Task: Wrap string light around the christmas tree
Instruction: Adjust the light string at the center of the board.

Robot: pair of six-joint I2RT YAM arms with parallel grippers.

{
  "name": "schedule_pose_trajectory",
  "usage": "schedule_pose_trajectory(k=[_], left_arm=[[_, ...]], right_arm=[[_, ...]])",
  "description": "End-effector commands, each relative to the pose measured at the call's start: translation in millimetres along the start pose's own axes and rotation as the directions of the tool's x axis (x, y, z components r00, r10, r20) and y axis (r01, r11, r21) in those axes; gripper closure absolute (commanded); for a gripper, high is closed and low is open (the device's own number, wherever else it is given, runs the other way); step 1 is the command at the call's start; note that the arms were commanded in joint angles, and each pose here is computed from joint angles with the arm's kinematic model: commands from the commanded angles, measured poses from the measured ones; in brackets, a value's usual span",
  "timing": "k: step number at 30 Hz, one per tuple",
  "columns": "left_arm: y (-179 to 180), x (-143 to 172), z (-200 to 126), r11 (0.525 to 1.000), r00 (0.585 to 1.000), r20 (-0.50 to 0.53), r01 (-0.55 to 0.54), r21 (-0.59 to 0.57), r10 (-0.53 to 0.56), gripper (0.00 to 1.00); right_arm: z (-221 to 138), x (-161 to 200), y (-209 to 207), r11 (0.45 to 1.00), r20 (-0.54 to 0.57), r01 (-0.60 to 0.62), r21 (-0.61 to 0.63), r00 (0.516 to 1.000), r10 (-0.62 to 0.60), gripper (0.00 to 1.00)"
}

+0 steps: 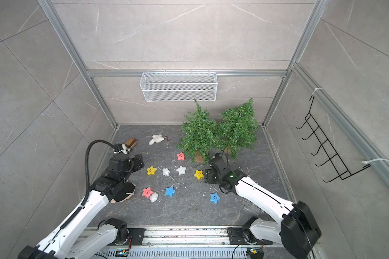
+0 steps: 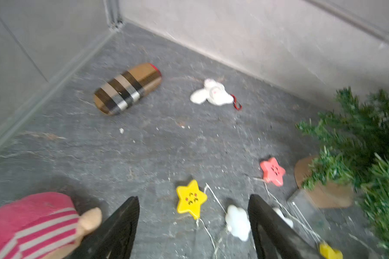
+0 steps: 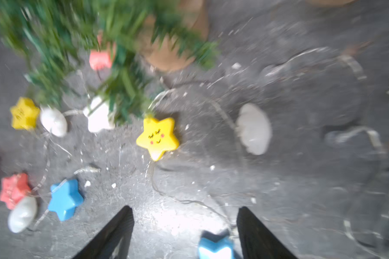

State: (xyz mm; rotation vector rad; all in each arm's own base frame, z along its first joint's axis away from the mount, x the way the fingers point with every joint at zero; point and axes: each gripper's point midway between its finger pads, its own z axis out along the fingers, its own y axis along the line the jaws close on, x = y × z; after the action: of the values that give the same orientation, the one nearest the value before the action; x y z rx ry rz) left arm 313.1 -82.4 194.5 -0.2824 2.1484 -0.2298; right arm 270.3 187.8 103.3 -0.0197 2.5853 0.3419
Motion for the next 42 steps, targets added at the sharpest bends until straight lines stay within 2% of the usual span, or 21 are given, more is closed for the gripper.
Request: schedule_pose_trajectory(k=[1,4,7,10,17,23,28,32,33,36,39,42], left_arm=[[-43.7,33.0,4.5,0.994,0.993,-0.101,-0.052,0.092,0.061,0.21],[-72.2,52.8,14.9,0.987,0.986,-0.155,-0.032,0.16,0.057,0.21],[-86.8,72.0,21.3,0.981,0.975,-0.219,0.0,0.193,0.043,0.2],[-88.0,87.0,25.3,0.981,0.962,-0.272,0.027,0.193,0.027,0.22],[-93.5,105.8,31.2,0.98,0.927,-0.375,0.085,0.179,-0.012,0.28],[-95.3,123.1,40.3,0.981,0.893,-0.447,0.135,0.142,-0.058,0.32],[-98.2,133.2,55.9,0.976,0.876,-0.474,0.171,0.132,-0.089,0.33],[-91.7,123.1,60.4,0.98,0.887,-0.453,0.164,0.115,-0.095,0.34],[-86.6,115.9,59.5,0.98,0.892,-0.44,0.167,0.11,-0.103,0.34],[-68.7,94.7,52.3,0.978,0.906,-0.402,0.182,0.096,-0.129,0.34],[-61.0,79.1,39.4,0.981,0.924,-0.366,0.163,0.104,-0.115,0.33],[-62.4,71.5,29.2,0.981,0.929,-0.358,0.148,0.124,-0.095,0.33]], right_arm=[[4.9,-29.1,-0.7,0.996,0.107,-0.074,0.056,0.992,0.067,0.3],[12.0,-53.2,-11.8,0.984,0.165,-0.11,0.139,0.982,0.087,0.43],[23.2,-64.2,-19.1,0.977,0.175,-0.127,0.168,0.98,0.097,0.44],[41.7,-59.3,-21.2,0.976,0.125,-0.117,0.181,0.988,0.096,0.44],[66.3,4.0,-10.5,0.989,-0.059,-0.059,0.134,0.996,0.068,0.45],[58.4,63.8,11.2,0.996,-0.204,0.031,0.084,0.979,-0.013,0.46],[41.2,107.9,45.8,0.987,-0.302,0.162,-0.008,0.94,-0.157,0.5],[18.2,136.2,101.4,0.924,-0.363,0.325,-0.2,0.852,-0.378,0.54],[9.4,140.8,118.2,0.905,-0.364,0.332,-0.266,0.835,-0.413,0.54],[-14.9,135.0,154.5,0.866,-0.342,0.288,-0.409,0.831,-0.438,0.52],[-27.4,116.1,165.1,0.852,-0.296,0.317,-0.417,0.839,-0.457,0.43],[-27.3,87.7,135.9,0.892,-0.276,0.374,-0.254,0.856,-0.438,0.36]])
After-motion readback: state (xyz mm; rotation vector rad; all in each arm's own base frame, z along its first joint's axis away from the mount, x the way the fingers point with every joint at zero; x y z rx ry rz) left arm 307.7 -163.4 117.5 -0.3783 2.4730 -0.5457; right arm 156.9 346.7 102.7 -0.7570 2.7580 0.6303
